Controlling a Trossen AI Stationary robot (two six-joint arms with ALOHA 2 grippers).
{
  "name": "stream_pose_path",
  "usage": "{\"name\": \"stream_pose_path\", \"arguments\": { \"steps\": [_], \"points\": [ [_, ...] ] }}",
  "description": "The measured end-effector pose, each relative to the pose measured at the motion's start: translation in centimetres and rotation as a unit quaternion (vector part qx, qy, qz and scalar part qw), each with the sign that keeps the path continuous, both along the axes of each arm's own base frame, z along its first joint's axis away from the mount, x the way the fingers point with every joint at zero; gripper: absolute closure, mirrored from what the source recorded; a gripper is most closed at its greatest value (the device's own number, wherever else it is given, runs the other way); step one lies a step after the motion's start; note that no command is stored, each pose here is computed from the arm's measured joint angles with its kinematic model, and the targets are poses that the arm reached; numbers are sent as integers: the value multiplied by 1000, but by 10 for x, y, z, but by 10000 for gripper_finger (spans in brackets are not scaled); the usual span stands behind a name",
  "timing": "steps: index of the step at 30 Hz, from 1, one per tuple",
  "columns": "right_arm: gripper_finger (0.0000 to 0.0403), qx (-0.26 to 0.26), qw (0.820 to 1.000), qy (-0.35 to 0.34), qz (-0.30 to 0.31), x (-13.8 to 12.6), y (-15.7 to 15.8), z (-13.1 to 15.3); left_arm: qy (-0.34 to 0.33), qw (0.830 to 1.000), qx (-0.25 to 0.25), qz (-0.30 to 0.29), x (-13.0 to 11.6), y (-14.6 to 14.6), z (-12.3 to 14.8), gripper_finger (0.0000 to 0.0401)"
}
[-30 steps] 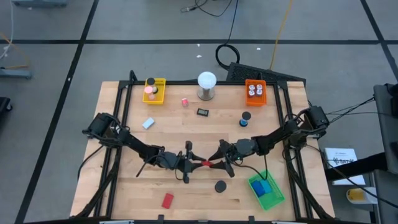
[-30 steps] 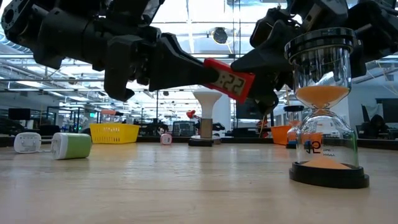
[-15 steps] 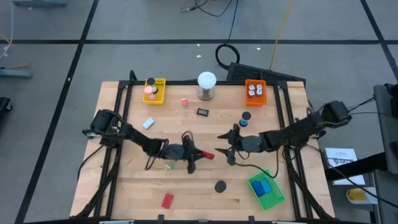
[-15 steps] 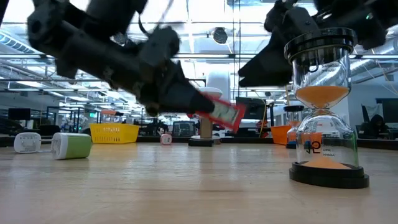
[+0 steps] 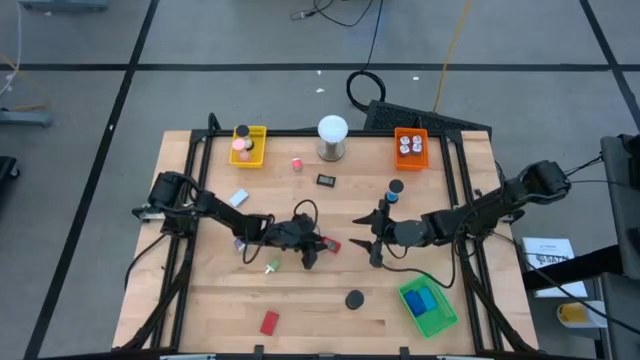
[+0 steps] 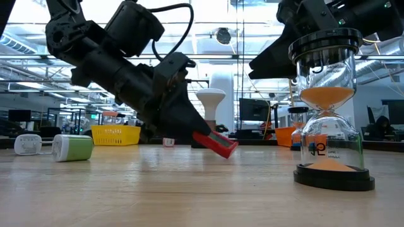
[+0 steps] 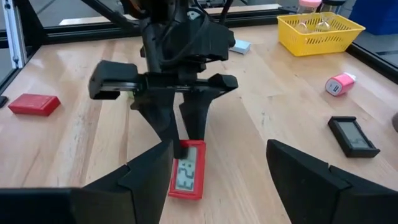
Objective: Pick & Place Office items
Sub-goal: Put the top red digital clock into the green bin
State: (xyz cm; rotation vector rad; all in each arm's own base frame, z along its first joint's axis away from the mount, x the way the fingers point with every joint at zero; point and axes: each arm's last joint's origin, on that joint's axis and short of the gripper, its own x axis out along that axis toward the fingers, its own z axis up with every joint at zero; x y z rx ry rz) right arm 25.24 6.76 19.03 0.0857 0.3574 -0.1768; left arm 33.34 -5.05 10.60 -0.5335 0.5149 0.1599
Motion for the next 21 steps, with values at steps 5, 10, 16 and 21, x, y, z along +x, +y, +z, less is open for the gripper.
{"name": "stream_pose_path", "arguments": {
  "steps": [5,10,16,21],
  "points": [
    [154,1,1000,-1,-4,0,0,0,9,999,34,-34,-1,3,1,220],
    [166,-6,999,-2,-44,1,-2,2,28,992,100,-68,-6,4,10,216],
    [191,-8,997,36,-62,13,0,10,26,986,148,-76,-25,8,12,257],
    [190,10,992,95,-85,35,0,8,-65,982,169,-54,-51,9,8,313]
  ]
}}
